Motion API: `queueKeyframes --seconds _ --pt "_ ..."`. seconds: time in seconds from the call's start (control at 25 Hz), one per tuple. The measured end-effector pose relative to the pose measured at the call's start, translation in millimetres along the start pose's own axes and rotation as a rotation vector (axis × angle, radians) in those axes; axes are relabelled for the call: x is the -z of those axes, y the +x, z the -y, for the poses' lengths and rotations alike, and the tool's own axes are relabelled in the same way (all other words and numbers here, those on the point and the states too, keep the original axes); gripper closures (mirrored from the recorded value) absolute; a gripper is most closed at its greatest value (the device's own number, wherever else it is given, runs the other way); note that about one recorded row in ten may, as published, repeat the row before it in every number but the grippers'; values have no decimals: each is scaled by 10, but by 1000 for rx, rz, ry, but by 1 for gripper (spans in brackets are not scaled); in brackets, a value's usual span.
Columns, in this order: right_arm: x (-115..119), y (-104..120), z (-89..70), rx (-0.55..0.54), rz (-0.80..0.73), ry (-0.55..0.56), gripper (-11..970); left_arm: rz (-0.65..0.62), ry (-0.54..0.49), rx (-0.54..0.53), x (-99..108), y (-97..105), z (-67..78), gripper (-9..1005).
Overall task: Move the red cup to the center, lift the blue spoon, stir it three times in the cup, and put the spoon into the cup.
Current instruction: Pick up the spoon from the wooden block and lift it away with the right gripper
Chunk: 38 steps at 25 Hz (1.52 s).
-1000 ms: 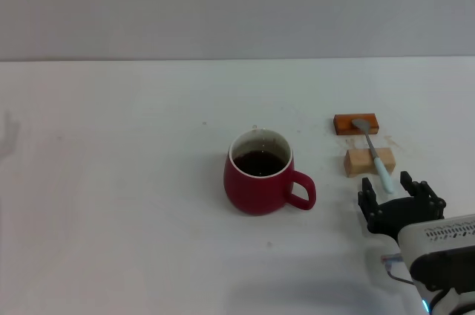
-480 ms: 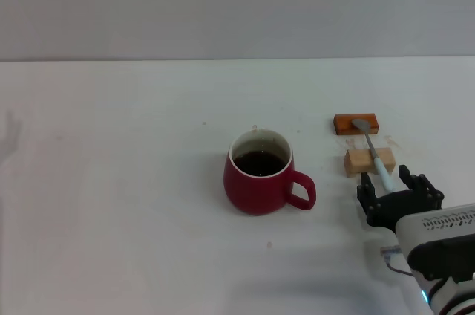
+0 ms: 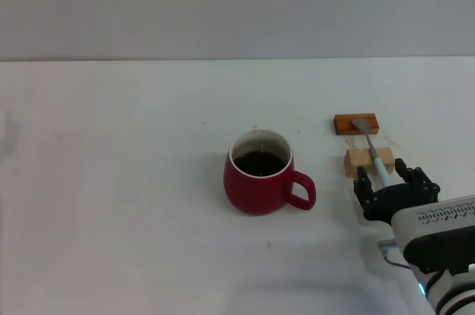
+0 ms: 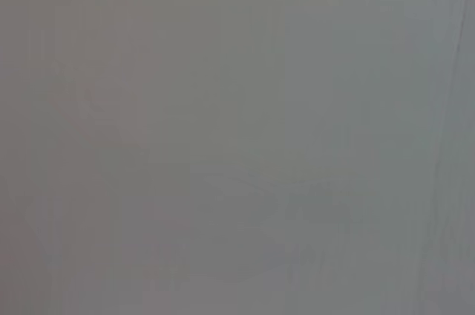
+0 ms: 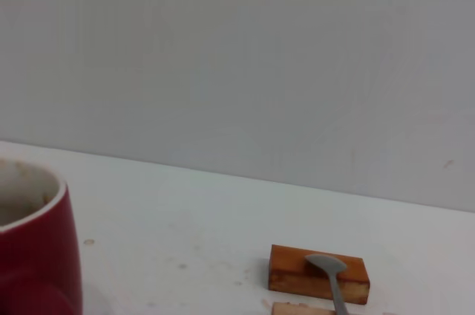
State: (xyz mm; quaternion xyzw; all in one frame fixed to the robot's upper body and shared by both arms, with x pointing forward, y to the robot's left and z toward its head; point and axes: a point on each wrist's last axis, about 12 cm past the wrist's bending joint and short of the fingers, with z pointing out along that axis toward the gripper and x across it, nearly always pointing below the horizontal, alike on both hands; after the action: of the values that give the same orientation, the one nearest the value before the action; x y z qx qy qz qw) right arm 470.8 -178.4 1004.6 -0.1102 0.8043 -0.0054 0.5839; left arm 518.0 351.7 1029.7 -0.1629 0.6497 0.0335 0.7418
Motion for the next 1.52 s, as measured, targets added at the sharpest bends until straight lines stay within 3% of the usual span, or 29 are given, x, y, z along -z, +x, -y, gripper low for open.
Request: queueKeyframes --seconds 0.56,0.8,1.24,1.52 --pt "8 6 -25 -8 -3 0 380 17 -2 -4 22 -16 -22 136" --pt "3 9 -11 -13 -6 7 509 21 -6 -4 42 -18 -39 136" --pt "4 7 -11 -14 -5 7 516 29 -7 -5 60 -24 -53 137" --pt "5 10 2 -13 -5 13 605 31 -7 -4 60 -26 -53 137"
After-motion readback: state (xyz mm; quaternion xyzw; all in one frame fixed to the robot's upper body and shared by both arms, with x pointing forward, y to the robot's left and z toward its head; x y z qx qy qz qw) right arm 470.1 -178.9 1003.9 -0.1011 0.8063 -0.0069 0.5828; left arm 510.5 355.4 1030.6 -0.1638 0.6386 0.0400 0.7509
